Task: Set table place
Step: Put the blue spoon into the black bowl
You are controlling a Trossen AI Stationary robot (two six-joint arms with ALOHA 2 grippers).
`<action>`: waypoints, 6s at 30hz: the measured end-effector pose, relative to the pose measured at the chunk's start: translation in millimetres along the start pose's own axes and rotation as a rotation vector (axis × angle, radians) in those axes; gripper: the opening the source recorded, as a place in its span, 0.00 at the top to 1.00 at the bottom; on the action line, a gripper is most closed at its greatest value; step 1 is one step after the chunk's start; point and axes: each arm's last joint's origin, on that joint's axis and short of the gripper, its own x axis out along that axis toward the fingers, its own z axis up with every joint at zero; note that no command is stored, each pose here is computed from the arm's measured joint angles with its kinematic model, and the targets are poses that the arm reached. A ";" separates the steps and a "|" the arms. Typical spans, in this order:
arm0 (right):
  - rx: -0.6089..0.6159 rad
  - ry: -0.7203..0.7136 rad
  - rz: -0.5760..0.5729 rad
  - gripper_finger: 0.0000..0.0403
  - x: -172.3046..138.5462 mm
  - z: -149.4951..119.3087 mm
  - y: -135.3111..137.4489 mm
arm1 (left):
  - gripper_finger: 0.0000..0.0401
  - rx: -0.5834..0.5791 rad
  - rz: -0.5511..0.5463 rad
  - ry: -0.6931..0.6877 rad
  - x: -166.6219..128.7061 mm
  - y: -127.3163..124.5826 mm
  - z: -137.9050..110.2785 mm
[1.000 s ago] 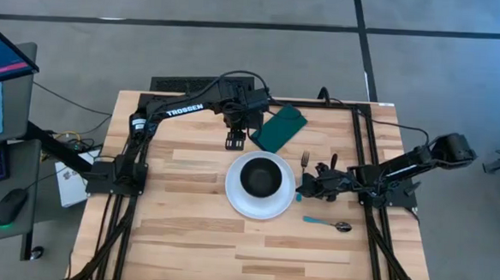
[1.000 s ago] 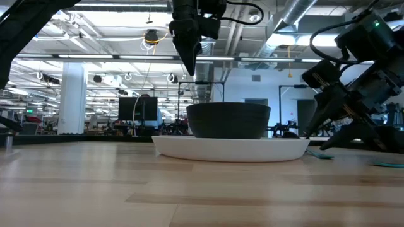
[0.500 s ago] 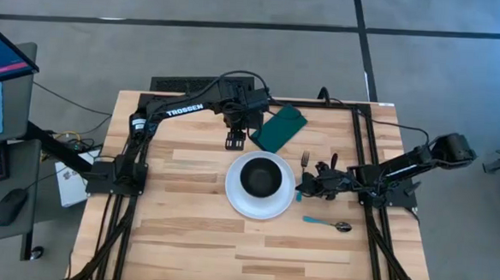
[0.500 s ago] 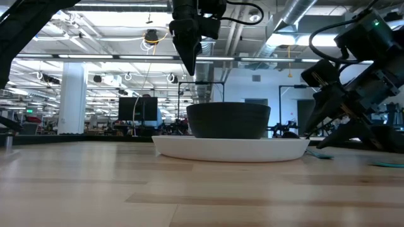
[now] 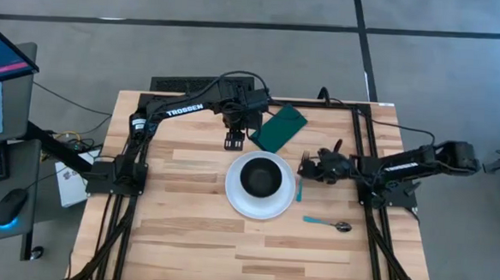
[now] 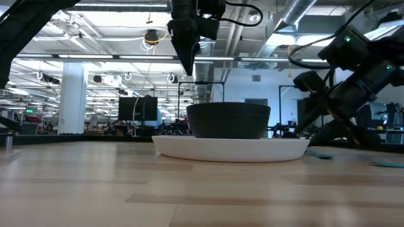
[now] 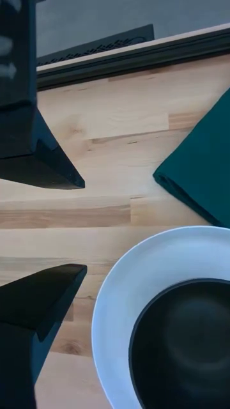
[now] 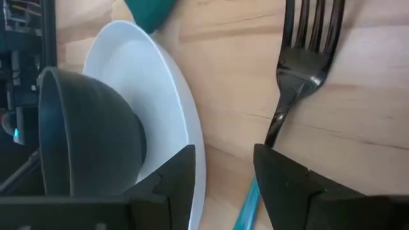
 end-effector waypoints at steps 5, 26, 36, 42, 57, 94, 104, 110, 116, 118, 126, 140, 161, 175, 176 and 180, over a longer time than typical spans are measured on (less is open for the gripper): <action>-0.008 0.035 0.038 0.55 -0.1 -2.2 3.4 | 0.52 -0.005 0.000 0.000 0.0 -0.1 0.1; -0.029 0.075 0.016 0.55 0.4 -12.5 2.4 | 0.52 -0.006 0.000 -0.001 0.0 0.0 0.1; -0.029 0.080 0.023 0.55 10.0 -13.5 2.1 | 0.52 -0.005 0.001 -0.001 0.0 -0.1 0.2; -0.033 0.118 0.015 0.55 12.3 -15.0 0.9 | 0.52 0.000 0.001 -0.001 0.0 0.0 0.1; -0.183 0.258 0.019 0.55 11.1 -19.2 -2.6 | 0.52 -0.003 0.001 -0.001 0.0 0.0 0.1; -0.204 -0.013 -0.093 0.66 -9.6 31.2 -18.8 | 0.52 -0.025 0.000 -0.001 0.0 0.0 0.1; -0.204 -0.075 -0.077 0.66 -10.7 40.4 -18.3 | 0.52 -0.024 0.000 -0.001 0.0 -0.1 0.1; -0.207 -0.083 -0.065 0.67 -10.6 40.8 -16.9 | 0.52 -0.024 0.000 -0.001 0.0 -0.1 0.1; -0.230 -0.085 -0.069 0.67 -10.2 41.0 -17.0 | 0.52 -0.024 0.000 -0.001 0.0 -0.1 0.1; -0.230 -0.082 -0.072 0.67 -7.8 41.3 -17.4 | 0.52 -0.024 0.000 -0.001 0.0 -0.1 0.1; -0.269 -0.054 -0.071 0.67 8.4 37.5 -18.5 | 0.52 -0.024 0.000 0.001 0.0 -0.2 -0.1; -0.318 -0.046 -0.065 0.82 15.9 36.6 -18.7 | 0.52 -0.024 -0.003 0.008 0.0 -0.4 -0.7; -0.478 0.025 -0.067 0.97 15.2 38.3 -21.1 | 0.52 -0.032 -0.002 0.005 0.0 -0.3 -0.5; -0.546 0.028 -0.102 0.83 14.9 38.3 -25.4 | 0.52 -0.035 -0.002 0.005 0.0 -0.3 -0.4; -0.545 0.027 -0.102 0.83 14.9 38.3 -25.4 | 0.52 -0.035 -0.002 0.005 0.0 -0.3 -0.4; -0.543 0.028 -0.102 0.82 14.9 38.2 -25.4 | 0.52 -0.035 -0.002 0.005 0.0 -0.3 -0.4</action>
